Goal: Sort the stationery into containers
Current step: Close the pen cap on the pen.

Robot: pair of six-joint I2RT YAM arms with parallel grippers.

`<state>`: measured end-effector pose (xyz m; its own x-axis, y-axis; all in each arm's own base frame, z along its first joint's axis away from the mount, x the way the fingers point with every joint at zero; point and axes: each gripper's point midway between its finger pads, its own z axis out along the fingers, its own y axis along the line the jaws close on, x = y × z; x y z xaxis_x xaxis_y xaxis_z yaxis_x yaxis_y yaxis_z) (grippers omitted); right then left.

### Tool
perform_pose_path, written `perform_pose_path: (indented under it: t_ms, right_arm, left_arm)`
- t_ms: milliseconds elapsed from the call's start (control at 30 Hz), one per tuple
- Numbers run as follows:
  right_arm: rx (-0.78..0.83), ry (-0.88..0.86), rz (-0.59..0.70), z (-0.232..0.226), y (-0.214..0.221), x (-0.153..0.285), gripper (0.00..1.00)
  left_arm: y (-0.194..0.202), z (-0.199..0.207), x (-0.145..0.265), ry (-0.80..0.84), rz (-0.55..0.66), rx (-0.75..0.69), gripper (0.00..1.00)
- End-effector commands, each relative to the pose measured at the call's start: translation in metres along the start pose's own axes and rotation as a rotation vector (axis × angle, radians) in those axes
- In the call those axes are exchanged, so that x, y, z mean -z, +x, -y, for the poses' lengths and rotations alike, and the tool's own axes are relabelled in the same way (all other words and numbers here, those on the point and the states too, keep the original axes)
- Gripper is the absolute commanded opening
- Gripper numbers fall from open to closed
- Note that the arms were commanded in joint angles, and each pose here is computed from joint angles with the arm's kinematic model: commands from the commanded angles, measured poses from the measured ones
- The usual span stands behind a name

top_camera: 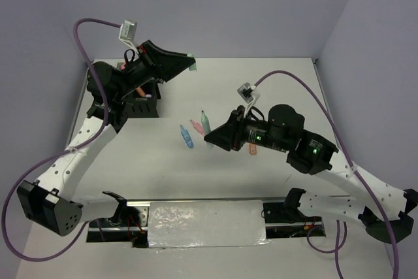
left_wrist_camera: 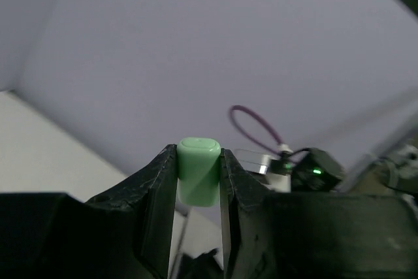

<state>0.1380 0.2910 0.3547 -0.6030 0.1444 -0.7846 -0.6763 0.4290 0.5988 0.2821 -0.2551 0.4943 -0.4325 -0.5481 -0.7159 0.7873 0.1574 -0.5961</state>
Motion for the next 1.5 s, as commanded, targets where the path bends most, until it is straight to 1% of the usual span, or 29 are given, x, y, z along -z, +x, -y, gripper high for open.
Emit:
perform_pose_path:
  t_ms: [0,33,100,133,233,267,333,467,567,700,833,1233,1467]
  right_arm:
    - [0.088,-0.244,0.112,-0.061,-0.049,0.001,0.16]
    - [0.102,-0.263,0.131,-0.07,-0.059,0.004,0.16]
    - [0.123,-0.275,0.126,-0.075,-0.066,0.002,0.16]
    - [0.128,-0.28,0.13,-0.076,-0.068,0.004,0.16]
    - [0.137,-0.351,0.164,-0.088,-0.077,0.012,0.16]
    - [0.137,-0.357,0.171,-0.087,-0.08,0.012,0.16]
    - [0.145,-0.378,0.174,-0.091,-0.082,0.016,0.16]
    - [0.165,-0.351,0.199,-0.088,-0.09,0.015,0.16]
    - [0.179,-0.339,0.201,-0.088,-0.094,0.013,0.16]
    - [0.196,-0.341,0.211,-0.093,-0.102,0.013,0.16]
    - [0.201,-0.325,0.215,-0.092,-0.106,0.011,0.16]
    - [0.203,-0.298,0.21,-0.086,-0.108,0.002,0.15]
    - [0.189,-0.286,0.191,-0.077,-0.096,0.002,0.15]
  left_arm:
    - [-0.009,0.078,0.002,0.34,-0.014,0.074,0.01]
    - [-0.015,0.097,0.007,0.414,-0.006,0.072,0.01]
    - [-0.015,0.11,0.013,0.476,-0.01,0.071,0.01]
    - [-0.016,0.118,0.018,0.516,-0.005,0.077,0.03]
    - [-0.016,0.131,0.025,0.575,-0.009,0.105,0.04]
    - [-0.016,0.134,0.028,0.601,-0.005,0.092,0.03]
    - [-0.015,0.137,0.03,0.611,-0.008,0.095,0.04]
    - [-0.013,0.131,0.028,0.548,-0.009,0.093,0.05]
    - [-0.009,0.128,0.026,0.507,-0.012,0.058,0.06]
    - [-0.001,0.112,0.016,0.393,-0.043,0.038,0.05]
    - [0.001,0.106,0.013,0.34,-0.04,0.028,0.04]
    - [0.001,0.108,0.013,0.36,-0.042,0.032,0.03]
    - [-0.004,0.109,0.01,0.353,-0.027,0.016,0.01]
